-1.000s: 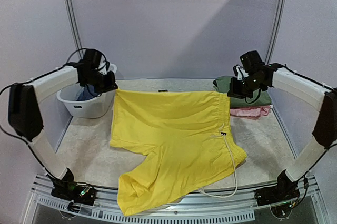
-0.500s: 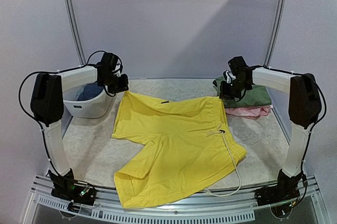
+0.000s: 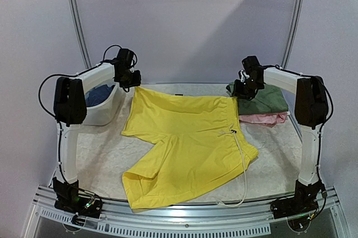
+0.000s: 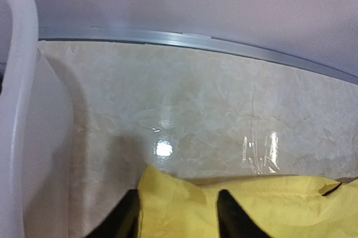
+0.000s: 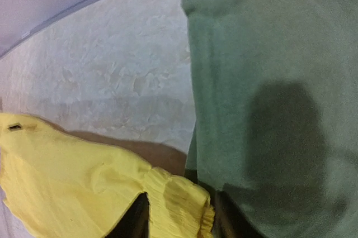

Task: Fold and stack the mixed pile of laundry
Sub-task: Flatten out the crumpled shorts at the center of the board.

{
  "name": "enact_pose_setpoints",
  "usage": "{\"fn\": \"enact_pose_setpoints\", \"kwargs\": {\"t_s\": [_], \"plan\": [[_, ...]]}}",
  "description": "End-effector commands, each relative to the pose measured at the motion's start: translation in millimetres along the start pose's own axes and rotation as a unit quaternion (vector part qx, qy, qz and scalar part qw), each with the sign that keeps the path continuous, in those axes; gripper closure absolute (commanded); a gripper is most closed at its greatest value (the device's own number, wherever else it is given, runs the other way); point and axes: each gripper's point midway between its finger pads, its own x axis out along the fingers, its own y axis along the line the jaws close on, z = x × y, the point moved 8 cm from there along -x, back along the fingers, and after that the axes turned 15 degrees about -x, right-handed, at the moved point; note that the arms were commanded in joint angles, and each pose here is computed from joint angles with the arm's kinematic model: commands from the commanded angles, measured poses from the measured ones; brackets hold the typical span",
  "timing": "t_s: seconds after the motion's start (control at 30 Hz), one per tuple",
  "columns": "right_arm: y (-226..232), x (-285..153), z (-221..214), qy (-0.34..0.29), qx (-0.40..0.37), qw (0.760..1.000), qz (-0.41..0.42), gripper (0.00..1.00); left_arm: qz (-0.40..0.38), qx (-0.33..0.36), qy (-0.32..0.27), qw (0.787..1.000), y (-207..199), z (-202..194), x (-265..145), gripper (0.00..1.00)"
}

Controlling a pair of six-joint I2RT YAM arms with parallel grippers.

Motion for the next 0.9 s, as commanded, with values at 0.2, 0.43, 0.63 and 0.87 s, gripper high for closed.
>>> {"fn": "enact_pose_setpoints", "kwargs": {"t_s": [0.2,0.43,0.63,0.87], "plan": [[16,-58,49,-0.069,-0.001,0.997,0.031,0.25,0.047,0.095,-0.079,0.991,-52,2,-80,0.0],[44,-101,35,-0.078,-0.041,0.995,0.047,0.21,0.03,0.152,-0.053,0.987,-62,-50,-131,0.04],[78,-115,-17,-0.054,-0.095,0.992,0.065,0.21,0.014,0.204,-0.003,0.979,-44,-123,-169,0.13],[102,-132,-83,-0.043,-0.123,0.987,0.09,0.21,-0.006,0.244,0.059,0.968,-9,-199,-206,0.27]]}}
